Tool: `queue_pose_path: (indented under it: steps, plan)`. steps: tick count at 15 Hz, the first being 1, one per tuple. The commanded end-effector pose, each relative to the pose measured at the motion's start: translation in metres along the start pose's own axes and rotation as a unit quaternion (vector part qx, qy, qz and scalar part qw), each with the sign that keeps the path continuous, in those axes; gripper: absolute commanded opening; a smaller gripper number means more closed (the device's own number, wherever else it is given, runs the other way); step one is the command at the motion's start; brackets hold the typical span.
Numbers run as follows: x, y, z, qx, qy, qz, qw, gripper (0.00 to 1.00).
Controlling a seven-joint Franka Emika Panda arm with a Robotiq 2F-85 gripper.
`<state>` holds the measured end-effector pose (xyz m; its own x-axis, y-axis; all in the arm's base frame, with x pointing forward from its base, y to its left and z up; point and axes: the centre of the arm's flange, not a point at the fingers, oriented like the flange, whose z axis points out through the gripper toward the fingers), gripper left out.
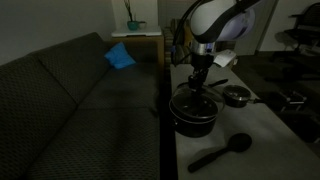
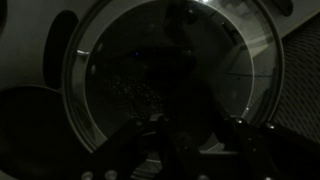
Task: Take the lid off the coffee table and place it on the big pot
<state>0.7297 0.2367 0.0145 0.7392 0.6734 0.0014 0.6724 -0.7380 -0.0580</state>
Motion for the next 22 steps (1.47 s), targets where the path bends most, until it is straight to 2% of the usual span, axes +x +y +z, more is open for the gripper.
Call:
queue_pose_path:
  steps: [1,2,3,19,22]
  plan:
    - [0.0,0.0,0.0,0.0,0.0,0.0,1.0,0.39]
    - [0.0,-0.001,0.0,0.0,0.0,0.0,1.0,0.39]
    - [0.0,-0.001,0.0,0.0,0.0,0.0,1.0,0.14]
    - [0.025,0.035,0.016,-0.031,0.056,-0.006,0.9979,0.14]
    - [0.029,0.037,0.024,-0.026,0.074,0.001,0.9969,0.14]
